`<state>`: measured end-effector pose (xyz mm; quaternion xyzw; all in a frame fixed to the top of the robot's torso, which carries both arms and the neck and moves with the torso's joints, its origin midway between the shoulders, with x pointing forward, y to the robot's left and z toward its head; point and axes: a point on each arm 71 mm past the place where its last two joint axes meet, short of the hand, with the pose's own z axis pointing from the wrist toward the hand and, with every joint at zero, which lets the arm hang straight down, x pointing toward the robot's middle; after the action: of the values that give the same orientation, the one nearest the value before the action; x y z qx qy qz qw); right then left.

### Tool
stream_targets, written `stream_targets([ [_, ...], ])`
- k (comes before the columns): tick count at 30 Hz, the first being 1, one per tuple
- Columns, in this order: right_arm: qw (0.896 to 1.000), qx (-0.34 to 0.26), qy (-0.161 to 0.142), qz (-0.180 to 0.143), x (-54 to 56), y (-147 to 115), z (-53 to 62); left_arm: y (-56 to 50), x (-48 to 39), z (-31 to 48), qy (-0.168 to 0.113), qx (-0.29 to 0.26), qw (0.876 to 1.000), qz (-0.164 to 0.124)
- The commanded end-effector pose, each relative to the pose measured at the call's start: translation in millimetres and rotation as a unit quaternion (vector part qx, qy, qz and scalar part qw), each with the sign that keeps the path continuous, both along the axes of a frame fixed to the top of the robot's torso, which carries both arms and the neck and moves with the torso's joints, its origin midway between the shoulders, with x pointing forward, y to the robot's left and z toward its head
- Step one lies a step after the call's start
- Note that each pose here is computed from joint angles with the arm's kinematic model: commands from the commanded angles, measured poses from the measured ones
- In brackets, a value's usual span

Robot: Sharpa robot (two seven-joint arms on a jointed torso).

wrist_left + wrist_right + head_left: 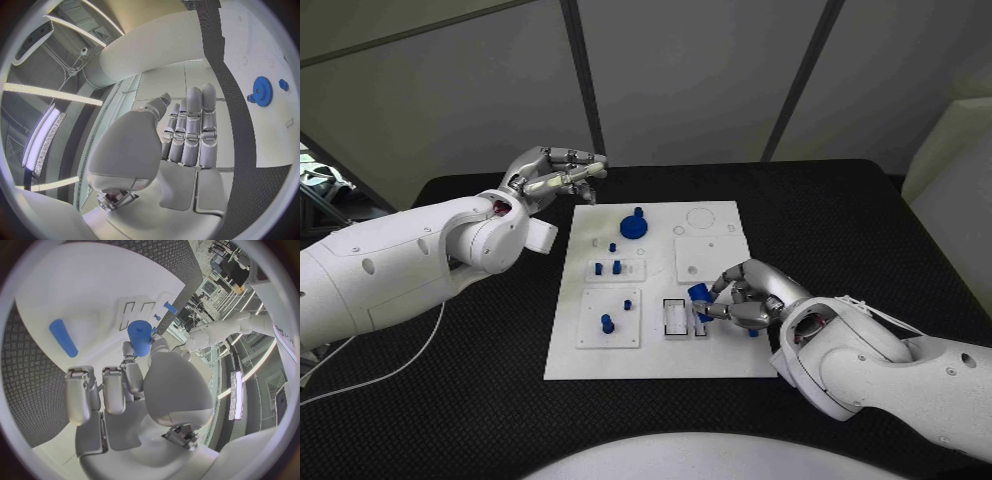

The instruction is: Assemble the parts on the task board

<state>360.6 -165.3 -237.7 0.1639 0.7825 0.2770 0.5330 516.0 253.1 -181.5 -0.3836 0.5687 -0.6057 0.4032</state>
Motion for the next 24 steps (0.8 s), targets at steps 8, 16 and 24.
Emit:
stream_targets([
  [8,0.998,-0.023,0.058,0.026,1.9,18.3,-11.7,-3.3,0.2,1.3,-0.001,-0.005,1.000,-0.005],
  [16,0.998,-0.030,0.057,0.022,4.4,22.3,-13.4,-3.6,0.0,1.4,-0.001,-0.005,1.000,-0.006],
  [24,0.998,-0.028,0.047,0.024,6.1,27.5,-13.0,-3.8,-0.1,1.4,-0.001,-0.005,1.000,-0.006],
])
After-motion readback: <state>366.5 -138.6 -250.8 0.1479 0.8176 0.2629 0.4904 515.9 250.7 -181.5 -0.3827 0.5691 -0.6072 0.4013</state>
